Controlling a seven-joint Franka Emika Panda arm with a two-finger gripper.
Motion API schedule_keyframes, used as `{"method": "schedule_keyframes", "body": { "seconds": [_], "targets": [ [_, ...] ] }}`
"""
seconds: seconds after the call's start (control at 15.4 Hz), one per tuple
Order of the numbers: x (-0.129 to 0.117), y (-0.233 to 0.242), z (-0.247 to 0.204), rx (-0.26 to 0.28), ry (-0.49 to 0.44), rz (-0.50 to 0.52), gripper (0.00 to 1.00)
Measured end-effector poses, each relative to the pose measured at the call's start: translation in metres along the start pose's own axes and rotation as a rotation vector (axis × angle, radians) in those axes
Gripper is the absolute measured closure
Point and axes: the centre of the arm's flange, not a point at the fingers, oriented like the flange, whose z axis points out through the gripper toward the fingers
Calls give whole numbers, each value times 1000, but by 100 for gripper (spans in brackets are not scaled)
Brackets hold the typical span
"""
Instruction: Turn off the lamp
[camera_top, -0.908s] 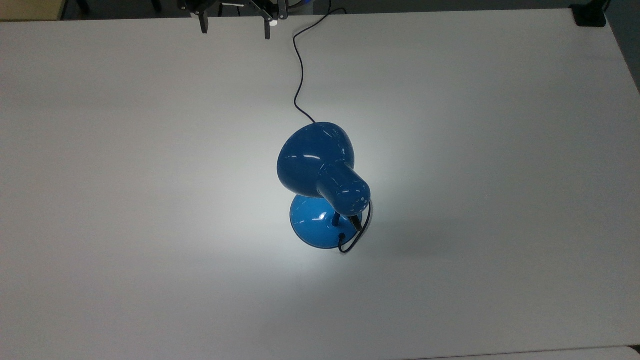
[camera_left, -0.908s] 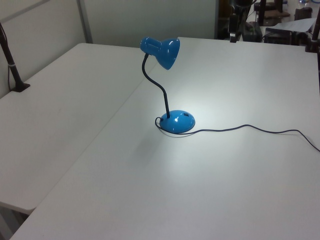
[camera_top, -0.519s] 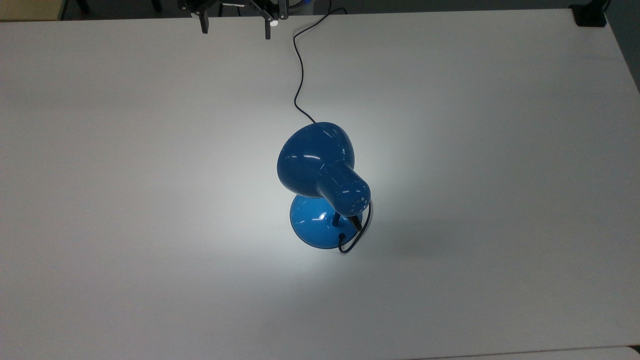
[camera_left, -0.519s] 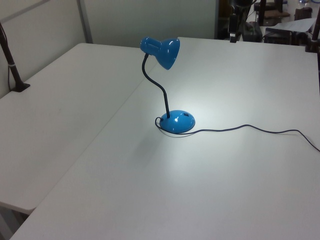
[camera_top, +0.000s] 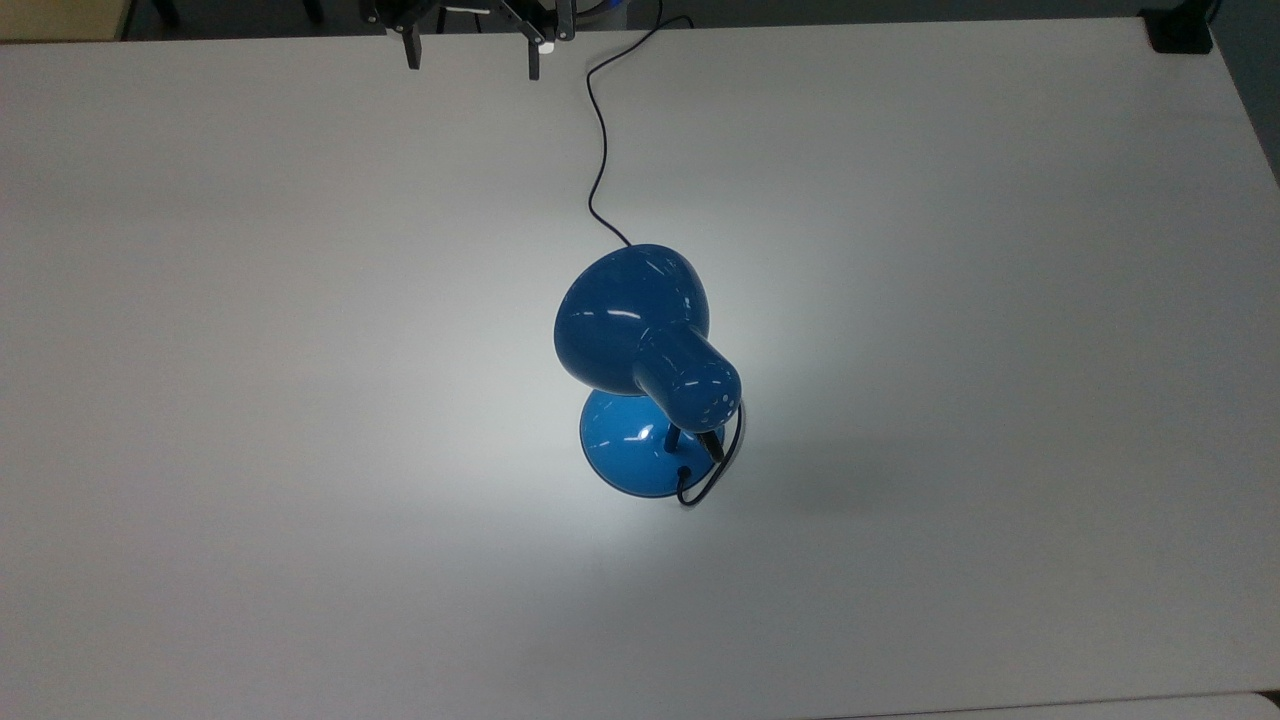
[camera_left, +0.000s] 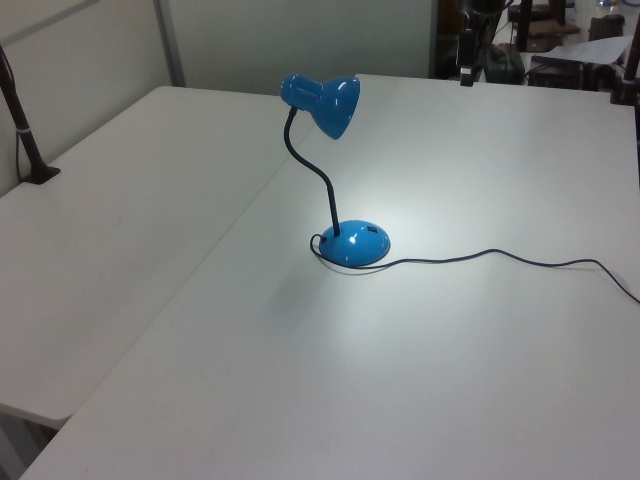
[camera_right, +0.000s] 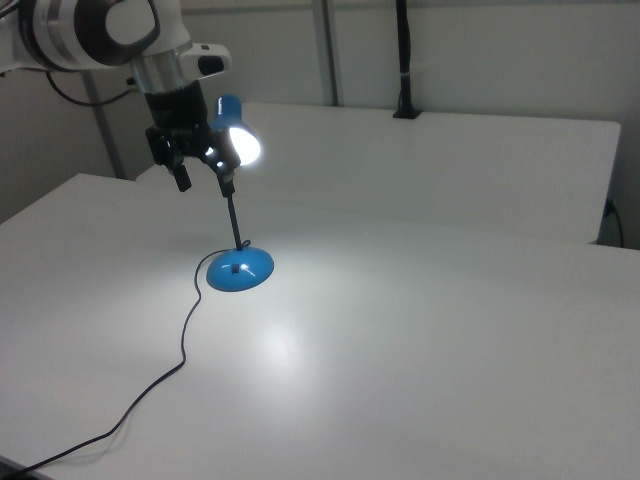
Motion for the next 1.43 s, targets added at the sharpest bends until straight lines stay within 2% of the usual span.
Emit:
{"method": "schedule_keyframes", "body": {
  "seconds": [0.06,0.32,0.58,1.1,1.43],
  "targets": [
    [0,0,0,0,0,-10,13],
    [-1,-1,1,0,-9,-26,60],
    [-1,-1,2,0,-13,-30,99],
    [0,-2,5,0,-19,-37,99],
    [3,-11,25,1,-52,-53,99]
  ]
}}
